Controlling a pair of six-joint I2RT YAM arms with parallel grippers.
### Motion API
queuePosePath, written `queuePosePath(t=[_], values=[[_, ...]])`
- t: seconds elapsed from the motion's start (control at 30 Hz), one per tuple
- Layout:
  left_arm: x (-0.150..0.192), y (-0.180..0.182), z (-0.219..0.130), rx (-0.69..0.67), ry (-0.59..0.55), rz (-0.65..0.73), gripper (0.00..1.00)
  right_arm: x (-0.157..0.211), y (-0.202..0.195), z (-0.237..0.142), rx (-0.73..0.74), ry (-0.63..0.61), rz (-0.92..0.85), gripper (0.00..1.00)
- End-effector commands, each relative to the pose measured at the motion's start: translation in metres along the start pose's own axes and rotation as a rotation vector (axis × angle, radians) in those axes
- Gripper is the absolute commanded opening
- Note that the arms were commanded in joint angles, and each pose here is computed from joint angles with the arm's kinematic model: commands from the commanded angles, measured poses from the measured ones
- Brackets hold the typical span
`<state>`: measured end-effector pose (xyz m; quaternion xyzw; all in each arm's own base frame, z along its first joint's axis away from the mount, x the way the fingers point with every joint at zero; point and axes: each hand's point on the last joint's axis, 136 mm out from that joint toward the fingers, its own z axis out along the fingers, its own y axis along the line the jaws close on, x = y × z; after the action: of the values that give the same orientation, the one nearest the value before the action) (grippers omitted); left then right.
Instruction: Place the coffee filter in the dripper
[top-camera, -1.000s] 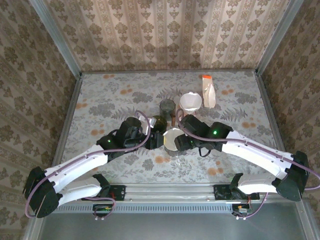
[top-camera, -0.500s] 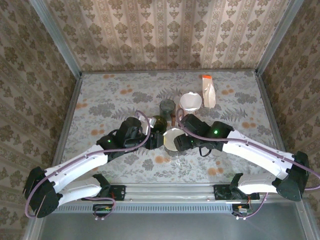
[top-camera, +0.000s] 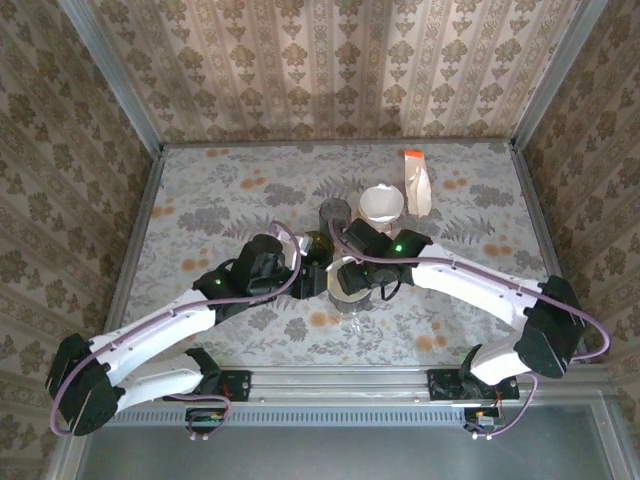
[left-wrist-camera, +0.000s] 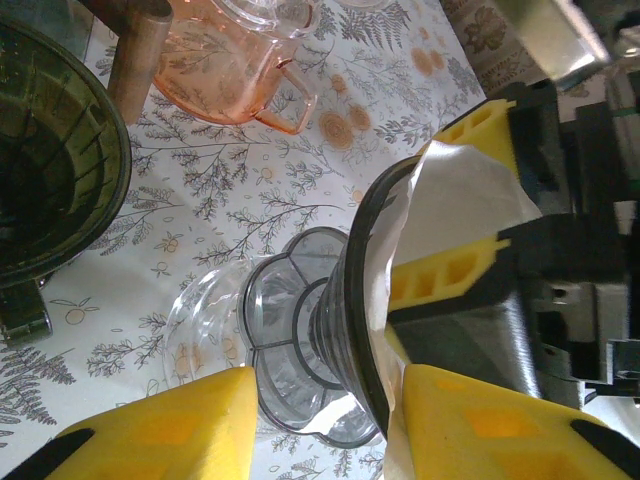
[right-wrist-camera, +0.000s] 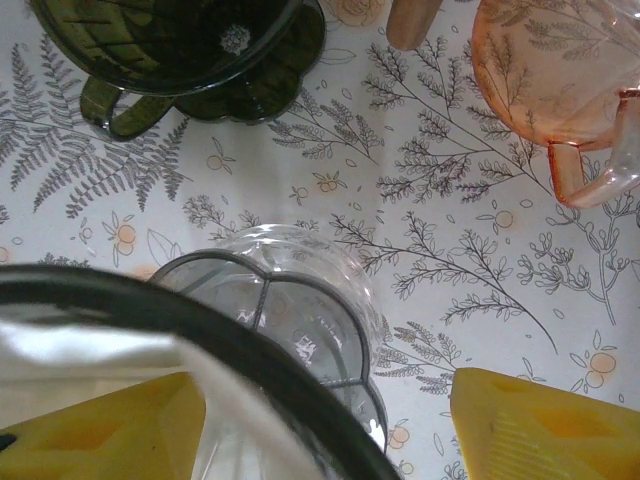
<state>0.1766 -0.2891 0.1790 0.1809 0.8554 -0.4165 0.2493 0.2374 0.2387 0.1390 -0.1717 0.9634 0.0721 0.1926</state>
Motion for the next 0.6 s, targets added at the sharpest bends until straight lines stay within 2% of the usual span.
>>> queuePosePath(t=[0.0, 0.33, 0.57], values=[[-0.001, -0.004, 0.000, 0.015, -0.004, -0.003, 0.44, 0.000, 0.001, 0.008, 0.000, 0.010, -0.003, 0.67], [0.001, -0.003, 0.001, 0.017, 0.001, -0.006, 0.44, 0.011, -0.003, 0.028, 0.025, 0.059, 0.003, 0.66], [0.001, -0.003, 0.001, 0.016, 0.000, -0.009, 0.44, 0.007, -0.004, 0.018, 0.016, 0.020, 0.008, 0.68]])
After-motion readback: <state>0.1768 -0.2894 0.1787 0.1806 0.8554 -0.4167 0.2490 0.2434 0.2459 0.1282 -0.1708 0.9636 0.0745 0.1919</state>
